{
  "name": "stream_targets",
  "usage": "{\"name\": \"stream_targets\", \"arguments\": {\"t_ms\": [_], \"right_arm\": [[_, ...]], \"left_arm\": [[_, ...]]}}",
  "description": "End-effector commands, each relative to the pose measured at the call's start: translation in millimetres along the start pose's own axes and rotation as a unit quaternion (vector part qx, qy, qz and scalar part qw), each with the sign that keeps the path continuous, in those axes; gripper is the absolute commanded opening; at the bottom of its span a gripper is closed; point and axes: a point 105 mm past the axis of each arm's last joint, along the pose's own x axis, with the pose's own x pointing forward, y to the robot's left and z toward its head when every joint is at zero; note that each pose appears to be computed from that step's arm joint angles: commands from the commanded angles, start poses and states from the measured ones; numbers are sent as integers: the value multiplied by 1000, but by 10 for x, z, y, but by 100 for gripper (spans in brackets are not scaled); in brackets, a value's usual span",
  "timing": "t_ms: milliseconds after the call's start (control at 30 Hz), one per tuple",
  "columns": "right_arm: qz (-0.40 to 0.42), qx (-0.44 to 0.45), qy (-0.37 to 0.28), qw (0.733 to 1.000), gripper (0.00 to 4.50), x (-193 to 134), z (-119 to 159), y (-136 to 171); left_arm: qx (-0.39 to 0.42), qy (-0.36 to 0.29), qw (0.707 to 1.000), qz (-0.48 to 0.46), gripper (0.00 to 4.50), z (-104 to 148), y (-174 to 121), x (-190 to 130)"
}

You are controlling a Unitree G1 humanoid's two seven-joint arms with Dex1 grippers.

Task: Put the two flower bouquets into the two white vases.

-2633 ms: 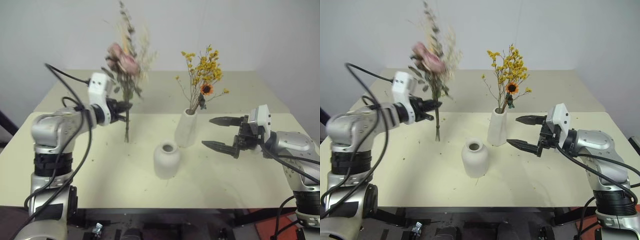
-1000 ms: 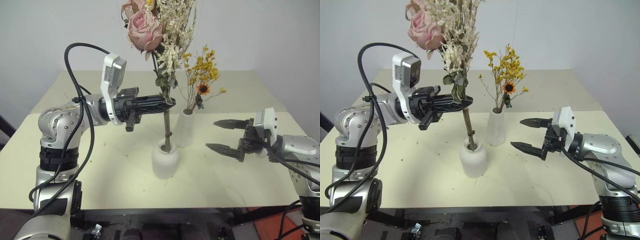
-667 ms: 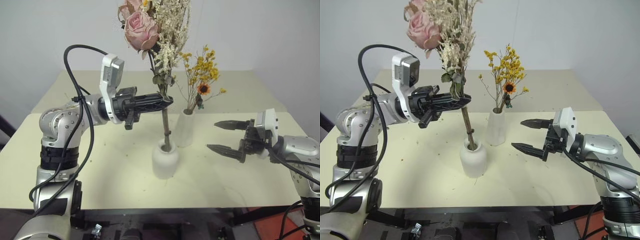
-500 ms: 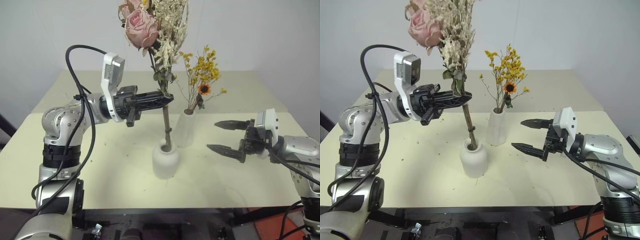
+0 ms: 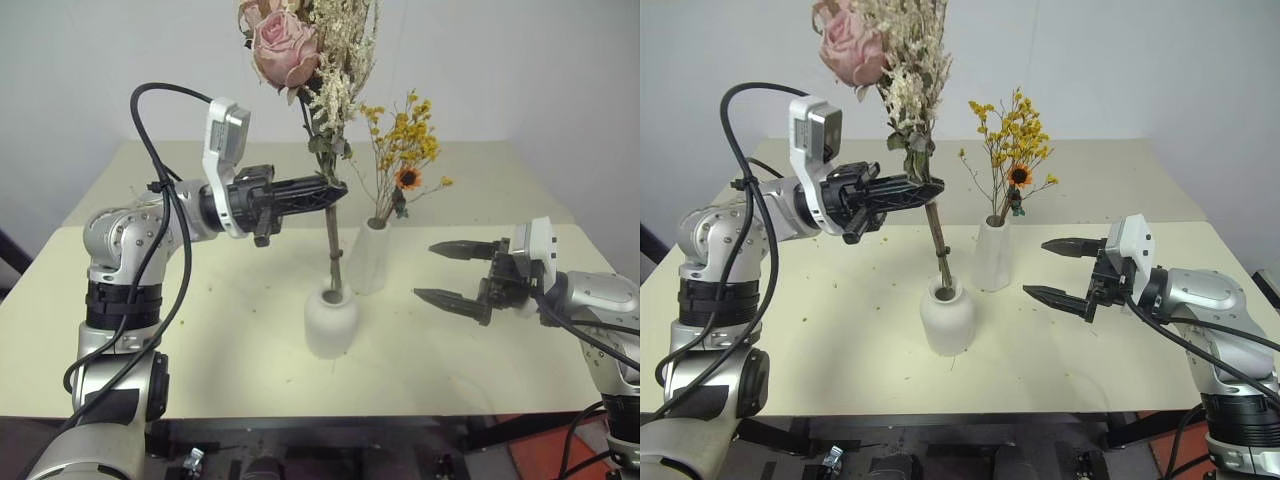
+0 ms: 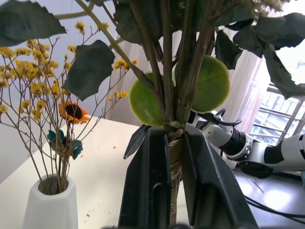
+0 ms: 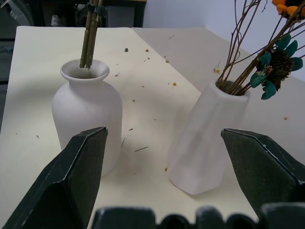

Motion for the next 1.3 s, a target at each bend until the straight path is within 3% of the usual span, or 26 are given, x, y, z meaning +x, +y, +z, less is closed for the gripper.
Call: {"name": "stream_targets", "arguments": {"t_ms": [33, 533, 1033, 1300], "right_arm": [[-4, -25, -13, 1000, 450, -47, 139, -1], [-6, -23, -14, 1000, 450, -39, 134, 5], [-6, -20, -15, 1000, 450, -28, 115, 19], [-5, -19, -14, 1000, 450, -36, 104, 30]], "left_arm": [[22, 9, 1000, 0, 10, -13, -15, -3], [27, 55, 998, 20, 10, -453, 48, 25], [0, 65, 998, 24, 10, -620, -11, 21], [-21, 91, 995, 43, 266, -733, -19, -143]]}}
